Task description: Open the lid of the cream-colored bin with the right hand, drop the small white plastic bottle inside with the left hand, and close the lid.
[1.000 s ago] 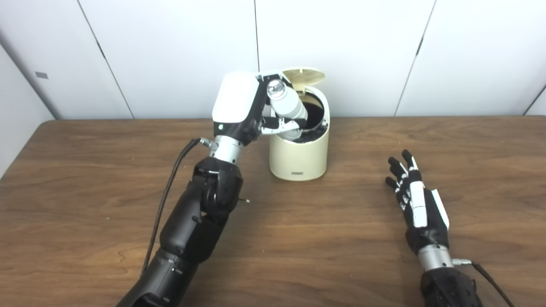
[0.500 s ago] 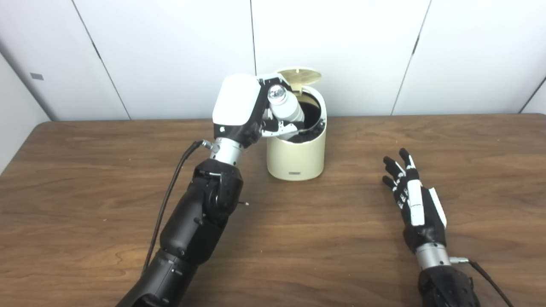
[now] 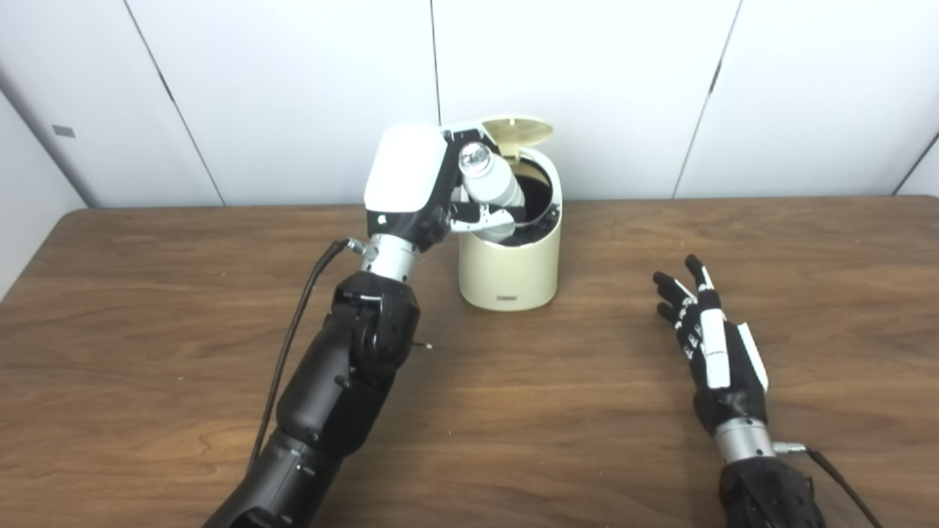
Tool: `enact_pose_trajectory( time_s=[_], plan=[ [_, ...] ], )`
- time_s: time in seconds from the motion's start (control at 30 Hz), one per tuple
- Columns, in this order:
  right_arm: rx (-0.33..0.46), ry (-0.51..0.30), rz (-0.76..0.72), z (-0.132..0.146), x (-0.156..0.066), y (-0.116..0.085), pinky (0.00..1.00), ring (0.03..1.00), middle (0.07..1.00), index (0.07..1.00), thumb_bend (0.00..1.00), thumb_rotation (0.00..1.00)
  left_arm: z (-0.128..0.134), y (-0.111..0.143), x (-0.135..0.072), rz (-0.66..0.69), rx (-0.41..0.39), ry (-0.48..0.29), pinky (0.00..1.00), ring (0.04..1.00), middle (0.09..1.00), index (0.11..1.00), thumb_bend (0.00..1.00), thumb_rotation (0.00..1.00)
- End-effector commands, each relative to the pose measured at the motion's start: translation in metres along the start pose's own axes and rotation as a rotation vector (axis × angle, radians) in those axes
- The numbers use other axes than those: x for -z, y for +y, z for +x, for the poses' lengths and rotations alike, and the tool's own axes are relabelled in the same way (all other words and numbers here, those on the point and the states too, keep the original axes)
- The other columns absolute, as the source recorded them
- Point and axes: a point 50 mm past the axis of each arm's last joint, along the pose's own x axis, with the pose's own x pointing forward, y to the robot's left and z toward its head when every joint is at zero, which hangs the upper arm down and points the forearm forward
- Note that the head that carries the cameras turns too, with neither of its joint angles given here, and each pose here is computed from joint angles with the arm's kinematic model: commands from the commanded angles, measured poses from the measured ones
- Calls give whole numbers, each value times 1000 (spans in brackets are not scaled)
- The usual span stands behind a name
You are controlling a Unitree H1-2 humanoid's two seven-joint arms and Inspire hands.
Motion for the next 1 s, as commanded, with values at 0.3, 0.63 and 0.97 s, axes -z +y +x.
enact_pose_trajectory(
  time_s=[0.3,0.63,0.97],
  plan=[
    [-7,-19,20,0,2,2,896,911,857,970,637,995,14,18,-15,-13,-85,-53,234,303,478,590,557,0],
    [-7,-20,21,1,1,2,898,914,854,970,640,997,16,18,-14,7,-72,-43,244,323,489,616,992,92],
    [-5,-19,18,2,1,2,895,916,856,962,645,997,16,18,-13,-26,-72,-48,254,325,492,619,1000,104]
  ],
)
